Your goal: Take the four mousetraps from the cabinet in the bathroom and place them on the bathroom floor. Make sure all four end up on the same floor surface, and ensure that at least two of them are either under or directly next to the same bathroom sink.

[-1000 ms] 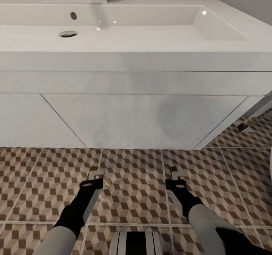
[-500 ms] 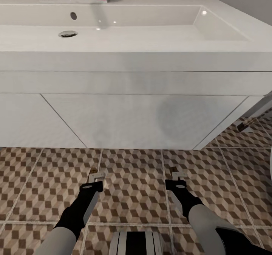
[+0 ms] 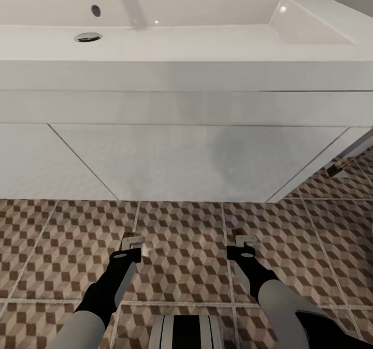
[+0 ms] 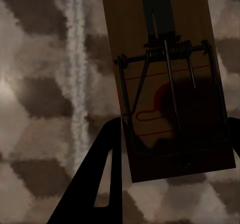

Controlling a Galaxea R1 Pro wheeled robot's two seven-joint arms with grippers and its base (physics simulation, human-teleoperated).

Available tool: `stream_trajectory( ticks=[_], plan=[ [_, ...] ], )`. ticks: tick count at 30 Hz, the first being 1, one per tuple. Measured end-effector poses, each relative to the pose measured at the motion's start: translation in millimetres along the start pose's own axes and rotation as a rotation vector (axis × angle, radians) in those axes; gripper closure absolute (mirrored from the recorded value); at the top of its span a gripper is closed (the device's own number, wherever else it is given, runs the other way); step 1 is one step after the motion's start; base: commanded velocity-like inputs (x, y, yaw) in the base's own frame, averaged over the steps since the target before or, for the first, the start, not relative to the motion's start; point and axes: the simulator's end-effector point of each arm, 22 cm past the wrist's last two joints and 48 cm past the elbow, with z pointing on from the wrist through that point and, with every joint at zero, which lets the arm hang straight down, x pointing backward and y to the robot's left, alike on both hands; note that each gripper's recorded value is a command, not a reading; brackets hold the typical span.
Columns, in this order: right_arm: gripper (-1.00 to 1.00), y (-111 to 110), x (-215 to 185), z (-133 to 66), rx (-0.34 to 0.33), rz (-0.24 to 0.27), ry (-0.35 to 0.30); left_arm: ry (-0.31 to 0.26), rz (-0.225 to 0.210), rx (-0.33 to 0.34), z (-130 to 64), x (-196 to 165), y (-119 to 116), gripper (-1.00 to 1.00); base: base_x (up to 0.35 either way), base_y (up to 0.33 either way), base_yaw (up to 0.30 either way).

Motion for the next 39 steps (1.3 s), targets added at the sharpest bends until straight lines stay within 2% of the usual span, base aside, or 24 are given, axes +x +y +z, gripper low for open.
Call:
stream_trajectory(
  ticks=[12,28,39],
  plan=[
    [1.00,0.1,-0.1,-0.1,0.000,-0.001,0.000,-0.003,0.000,-0.001,-0.4,-1.4,0.2,1.00,0.017,0.000,0.000],
    [1.00,0.0,-0.3,-0.2,0.000,-0.001,-0.001,-0.009,0.001,-0.002,-0.9,-3.1,0.0,1.00,0.232,0.000,0.000],
    [1.00,-0.1,-0.6,0.0,0.001,-0.006,-0.001,-0.015,-0.001,-0.002,-0.7,-4.5,0.0,1.00,0.044,0.000,-0.006]
  ],
)
